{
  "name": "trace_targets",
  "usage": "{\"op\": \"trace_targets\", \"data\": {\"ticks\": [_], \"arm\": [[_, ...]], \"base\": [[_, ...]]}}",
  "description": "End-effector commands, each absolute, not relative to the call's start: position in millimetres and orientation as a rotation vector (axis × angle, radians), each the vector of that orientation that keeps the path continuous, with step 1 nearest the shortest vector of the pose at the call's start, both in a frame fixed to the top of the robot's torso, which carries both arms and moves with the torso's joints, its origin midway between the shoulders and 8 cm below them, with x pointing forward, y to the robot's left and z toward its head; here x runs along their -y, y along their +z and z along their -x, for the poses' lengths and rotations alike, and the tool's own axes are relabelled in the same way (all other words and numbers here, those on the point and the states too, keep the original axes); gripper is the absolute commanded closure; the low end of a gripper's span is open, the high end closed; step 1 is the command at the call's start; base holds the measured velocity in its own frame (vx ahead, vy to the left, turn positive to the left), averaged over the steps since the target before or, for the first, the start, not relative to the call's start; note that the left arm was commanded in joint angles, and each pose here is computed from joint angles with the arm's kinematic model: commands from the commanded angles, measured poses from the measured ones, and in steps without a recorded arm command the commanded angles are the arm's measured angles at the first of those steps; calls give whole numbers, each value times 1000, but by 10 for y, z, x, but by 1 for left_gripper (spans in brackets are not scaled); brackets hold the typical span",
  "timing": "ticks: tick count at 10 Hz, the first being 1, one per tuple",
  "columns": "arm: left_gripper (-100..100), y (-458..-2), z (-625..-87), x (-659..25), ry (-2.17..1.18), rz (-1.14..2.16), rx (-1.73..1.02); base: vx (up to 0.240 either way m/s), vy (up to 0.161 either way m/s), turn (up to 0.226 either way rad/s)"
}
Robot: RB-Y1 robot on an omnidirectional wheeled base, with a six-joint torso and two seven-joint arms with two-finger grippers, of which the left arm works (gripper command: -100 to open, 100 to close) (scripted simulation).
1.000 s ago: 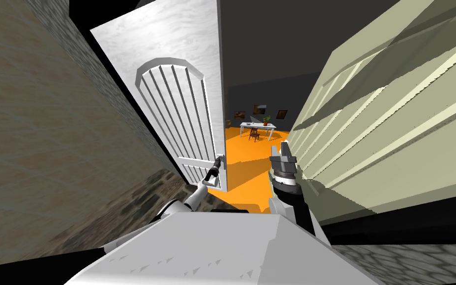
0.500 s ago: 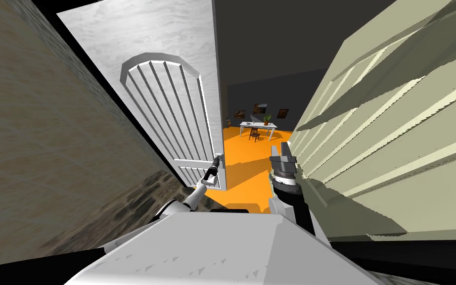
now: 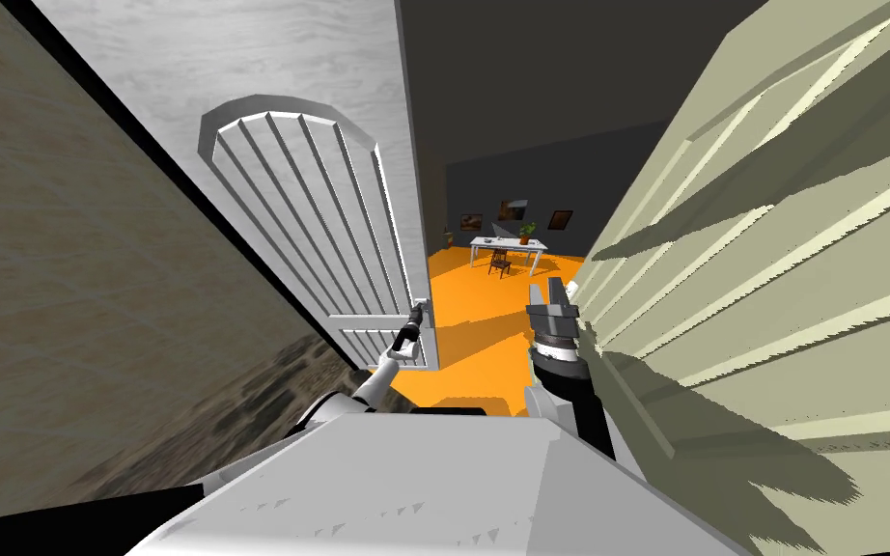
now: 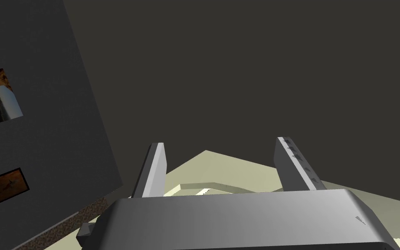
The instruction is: Push the door open
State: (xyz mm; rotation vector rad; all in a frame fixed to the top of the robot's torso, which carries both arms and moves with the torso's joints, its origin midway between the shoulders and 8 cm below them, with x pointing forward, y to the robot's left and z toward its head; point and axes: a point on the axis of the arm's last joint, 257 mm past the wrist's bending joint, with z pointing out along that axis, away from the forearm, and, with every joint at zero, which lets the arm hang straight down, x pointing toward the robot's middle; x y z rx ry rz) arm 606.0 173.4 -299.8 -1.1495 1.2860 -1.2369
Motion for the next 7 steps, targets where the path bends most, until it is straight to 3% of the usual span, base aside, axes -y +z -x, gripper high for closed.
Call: {"op": "trace_targets", "data": {"ticks": [1,3,7], "arm": [[100,-2983,-6107,-1912,-1215,1156,-1261],[100,-2979,-6120,-2047,-1199,1170,-1242],[100,-2972,-6135,-2265,-1173,1193,-1210]], "base": [[140,-112,59],[73,-43,31],[124,-126,72]]}}
